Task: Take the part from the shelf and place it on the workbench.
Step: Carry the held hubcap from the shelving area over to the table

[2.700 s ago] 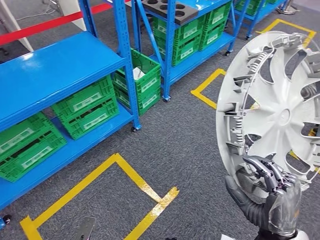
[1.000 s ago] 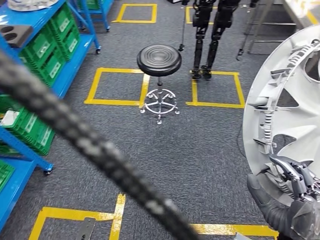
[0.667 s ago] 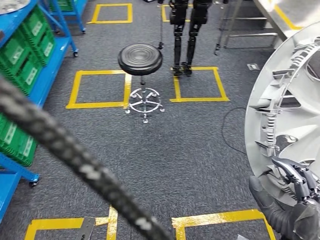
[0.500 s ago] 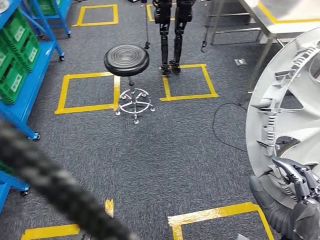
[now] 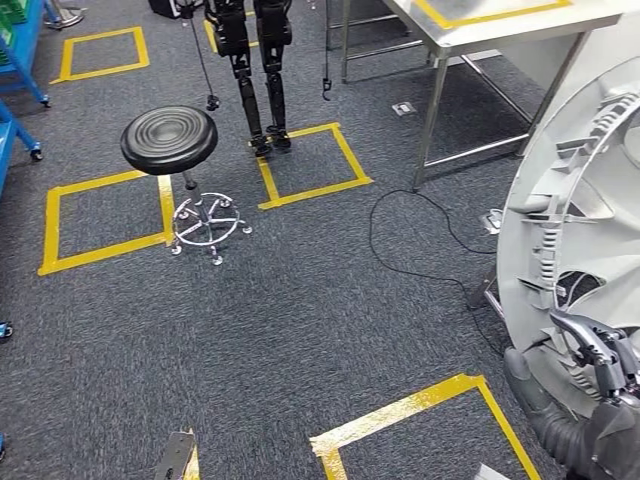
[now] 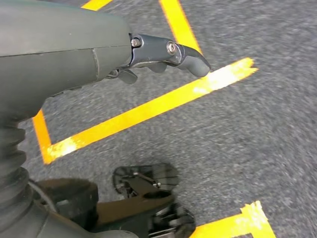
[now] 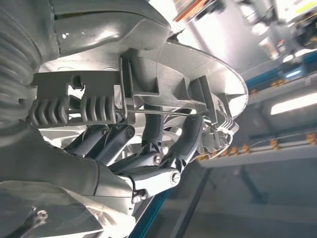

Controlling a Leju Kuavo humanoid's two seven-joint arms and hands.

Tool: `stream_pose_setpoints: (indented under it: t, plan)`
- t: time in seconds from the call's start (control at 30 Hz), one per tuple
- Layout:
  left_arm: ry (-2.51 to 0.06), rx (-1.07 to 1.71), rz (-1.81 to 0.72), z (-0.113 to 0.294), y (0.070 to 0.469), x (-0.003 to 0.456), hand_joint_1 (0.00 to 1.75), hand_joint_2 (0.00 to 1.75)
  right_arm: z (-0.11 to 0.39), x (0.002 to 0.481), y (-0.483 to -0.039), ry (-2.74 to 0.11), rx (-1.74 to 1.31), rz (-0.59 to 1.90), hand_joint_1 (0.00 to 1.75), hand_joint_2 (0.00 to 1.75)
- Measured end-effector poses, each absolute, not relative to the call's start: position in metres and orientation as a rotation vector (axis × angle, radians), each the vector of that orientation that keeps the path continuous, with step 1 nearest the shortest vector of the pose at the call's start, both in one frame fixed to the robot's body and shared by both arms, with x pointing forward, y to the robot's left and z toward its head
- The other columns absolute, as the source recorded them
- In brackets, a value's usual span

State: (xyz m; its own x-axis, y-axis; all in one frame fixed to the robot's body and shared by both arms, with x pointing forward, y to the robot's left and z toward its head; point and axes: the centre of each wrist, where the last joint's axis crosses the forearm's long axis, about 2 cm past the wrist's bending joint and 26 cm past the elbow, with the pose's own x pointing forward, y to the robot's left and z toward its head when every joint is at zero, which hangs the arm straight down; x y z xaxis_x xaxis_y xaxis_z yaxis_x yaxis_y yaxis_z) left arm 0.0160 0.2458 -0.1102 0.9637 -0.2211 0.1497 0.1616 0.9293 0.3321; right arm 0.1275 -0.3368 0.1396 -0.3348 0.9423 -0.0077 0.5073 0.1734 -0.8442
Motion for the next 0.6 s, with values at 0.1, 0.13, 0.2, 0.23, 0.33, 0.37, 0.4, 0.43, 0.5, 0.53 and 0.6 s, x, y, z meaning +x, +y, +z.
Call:
stream_pose_setpoints:
  t: [0.1,0.13,0.2,0.23,0.33,0.37,0.4,0.43,0.5,0.53,0.6]
  plan:
    - [-0.186,0.325,-0.193,-0.1103,0.2467,0.0164,0.00,1.75,0.1395,0.1259,-0.3369,-1.909,-1.376,1.072,1.75,1.75]
    - [-0.188,0.325,-0.193,-0.1102,0.2466,0.0173,0.00,1.75,0.1392,0.1249,-0.3370,-1.904,-1.377,1.074,1.75,1.75]
    - [-0.192,0.323,-0.191,-0.1100,0.2457,0.0193,0.00,1.75,0.1388,0.1236,-0.3376,-1.897,-1.380,1.076,1.75,1.75]
    - [-0.193,0.322,-0.190,-0.1099,0.2450,0.0200,0.00,1.75,0.1389,0.1238,-0.3379,-1.895,-1.383,1.076,1.75,1.75]
    - [-0.188,0.318,-0.191,-0.1100,0.2441,0.0175,0.00,1.75,0.1392,0.1243,-0.3384,-1.889,-1.395,1.082,1.75,1.75]
    - [-0.187,0.317,-0.191,-0.1100,0.2439,0.0169,0.00,1.75,0.1392,0.1240,-0.3386,-1.886,-1.397,1.083,1.75,1.75]
    - [-0.187,0.316,-0.191,-0.1100,0.2436,0.0168,0.00,1.75,0.1391,0.1238,-0.3389,-1.883,-1.398,1.083,1.75,1.75]
    - [-0.187,0.315,-0.190,-0.1100,0.2431,0.0170,0.00,1.75,0.1391,0.1236,-0.3392,-1.879,-1.400,1.081,1.75,1.75]
    - [-0.188,0.314,-0.190,-0.1099,0.2428,0.0173,0.00,1.75,0.1394,0.1239,-0.3401,-1.875,-1.403,1.080,1.75,1.75]
    - [-0.188,0.314,-0.190,-0.1099,0.2429,0.0172,0.00,1.75,0.1396,0.1241,-0.3405,-1.875,-1.405,1.080,1.75,1.75]
    - [-0.188,0.315,-0.190,-0.1099,0.2430,0.0177,0.00,1.75,0.1394,0.1236,-0.3410,-1.873,-1.405,1.084,1.75,1.75]
